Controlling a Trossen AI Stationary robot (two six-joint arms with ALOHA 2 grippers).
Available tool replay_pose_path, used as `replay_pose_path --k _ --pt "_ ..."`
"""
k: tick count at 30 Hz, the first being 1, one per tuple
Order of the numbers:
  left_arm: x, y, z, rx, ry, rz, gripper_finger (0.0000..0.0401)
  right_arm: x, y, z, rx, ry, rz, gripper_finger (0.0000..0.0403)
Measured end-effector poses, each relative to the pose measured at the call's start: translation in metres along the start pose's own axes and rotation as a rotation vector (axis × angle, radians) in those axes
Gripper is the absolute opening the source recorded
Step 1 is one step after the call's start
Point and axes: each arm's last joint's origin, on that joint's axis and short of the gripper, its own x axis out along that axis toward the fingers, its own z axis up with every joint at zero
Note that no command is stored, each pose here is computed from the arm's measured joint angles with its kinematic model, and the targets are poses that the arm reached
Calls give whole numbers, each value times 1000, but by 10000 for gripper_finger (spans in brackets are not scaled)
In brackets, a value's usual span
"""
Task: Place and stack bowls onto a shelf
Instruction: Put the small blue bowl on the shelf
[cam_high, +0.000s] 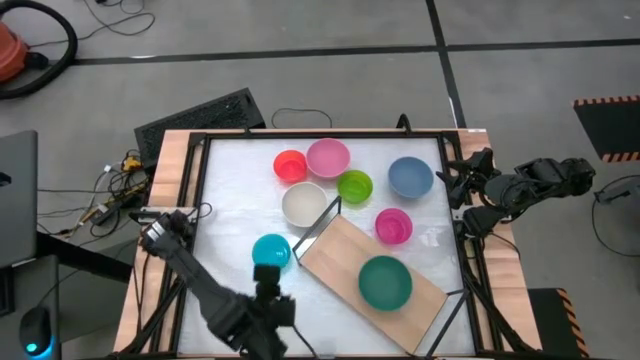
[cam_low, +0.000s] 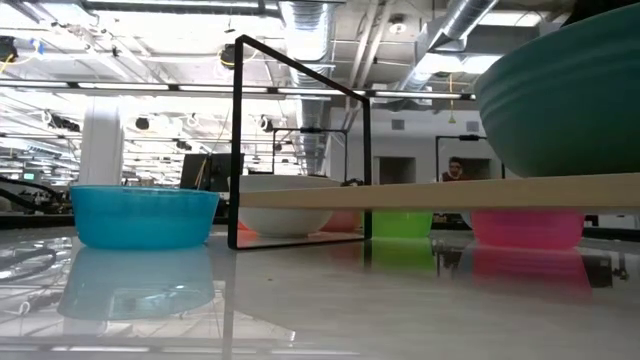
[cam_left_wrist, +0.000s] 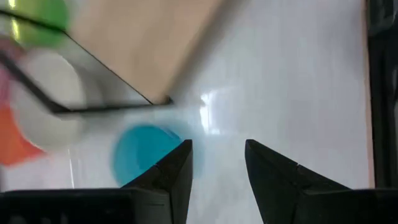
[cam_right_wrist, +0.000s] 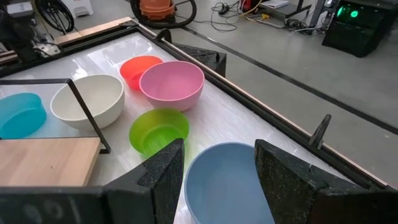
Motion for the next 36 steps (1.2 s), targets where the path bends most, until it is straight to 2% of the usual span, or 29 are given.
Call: replay_pose_path --k 3,7,11,15,18,22,27,36 --pt "26 -15 -15 -17 57 -20 132 0 0 0 0 0 0 221" --pt "42 -17 -21 -61 5 -130 132 0 0 0 0 0 0 221" --pt "44 8 -37 -115 -31 -182 132 0 0 0 1 -1 0 221" --pt "40 47 -71 -212 -82 -252 132 0 0 0 18 -1 0 221" --pt "57 70 -94 -293 -86 -338 132 0 0 0 21 -1 0 221" --pt "80 88 -109 -351 -103 -337 132 0 0 0 35 -1 -1 221" --pt "99 103 -115 -268 -72 -279 135 0 0 0 37 -1 0 221" --pt "114 110 -112 -127 -53 -299 136 0 0 0 37 -1 -1 221"
